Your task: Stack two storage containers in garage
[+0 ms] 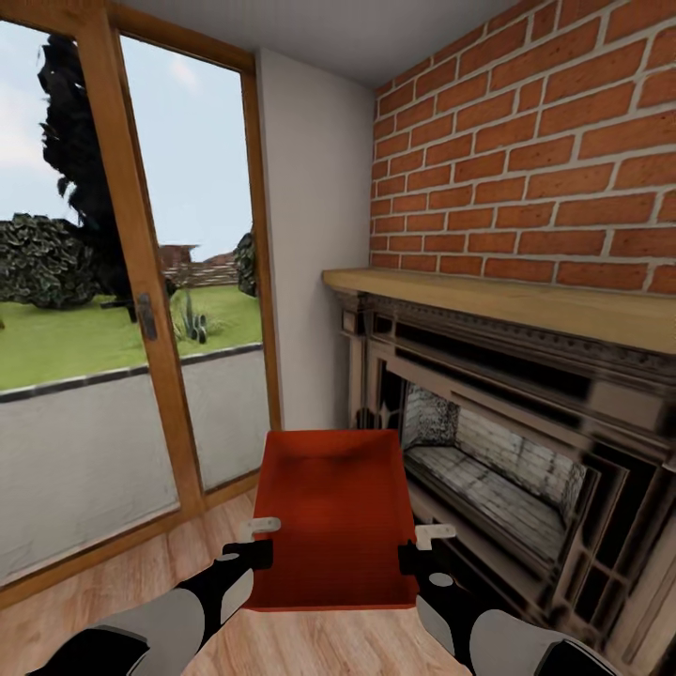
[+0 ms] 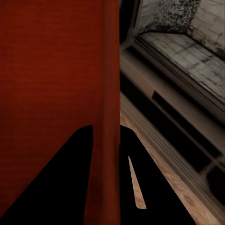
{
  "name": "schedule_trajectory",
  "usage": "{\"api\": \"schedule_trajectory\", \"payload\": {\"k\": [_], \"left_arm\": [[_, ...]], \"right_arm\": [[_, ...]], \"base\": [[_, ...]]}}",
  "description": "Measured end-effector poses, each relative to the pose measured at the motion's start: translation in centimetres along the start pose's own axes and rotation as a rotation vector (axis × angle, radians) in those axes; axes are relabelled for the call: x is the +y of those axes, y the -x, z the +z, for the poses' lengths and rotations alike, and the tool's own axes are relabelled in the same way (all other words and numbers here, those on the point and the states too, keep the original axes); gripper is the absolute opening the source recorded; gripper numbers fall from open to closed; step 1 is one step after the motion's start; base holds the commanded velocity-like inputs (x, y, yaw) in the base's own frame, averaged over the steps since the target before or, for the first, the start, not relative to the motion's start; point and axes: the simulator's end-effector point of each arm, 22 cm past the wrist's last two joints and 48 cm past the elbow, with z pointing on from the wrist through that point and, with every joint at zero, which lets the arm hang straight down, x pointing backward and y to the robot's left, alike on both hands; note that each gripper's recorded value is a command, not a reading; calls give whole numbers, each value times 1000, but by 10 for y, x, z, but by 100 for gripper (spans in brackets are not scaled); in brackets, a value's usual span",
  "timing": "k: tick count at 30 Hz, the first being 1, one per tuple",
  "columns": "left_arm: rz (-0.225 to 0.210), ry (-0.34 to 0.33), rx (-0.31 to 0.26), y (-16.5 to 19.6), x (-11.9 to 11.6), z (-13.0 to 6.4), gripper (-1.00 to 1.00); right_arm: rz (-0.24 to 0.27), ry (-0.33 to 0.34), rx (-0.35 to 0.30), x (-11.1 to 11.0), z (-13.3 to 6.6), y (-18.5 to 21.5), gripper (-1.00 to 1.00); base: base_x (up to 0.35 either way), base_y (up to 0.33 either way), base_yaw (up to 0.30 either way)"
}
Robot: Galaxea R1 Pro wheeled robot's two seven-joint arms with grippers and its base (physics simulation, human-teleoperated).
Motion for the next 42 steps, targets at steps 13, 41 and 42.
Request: {"api": "schedule_trajectory", "payload": {"k": [13,41,42], "left_arm": [[1,0,-6,4,0,-2,-100],[1,-2,-21,10,0,-5,-100],[1,-2,-21,11,0,-6,-100]], "right_arm": [[4,1,-5,0,-2,4,-100],[6,0,-19,0,-4,10,-100],[6,0,-20,0,-4,11,-100]], "base": [[0,0,0],[0,0,140],[0,0,238]]}}
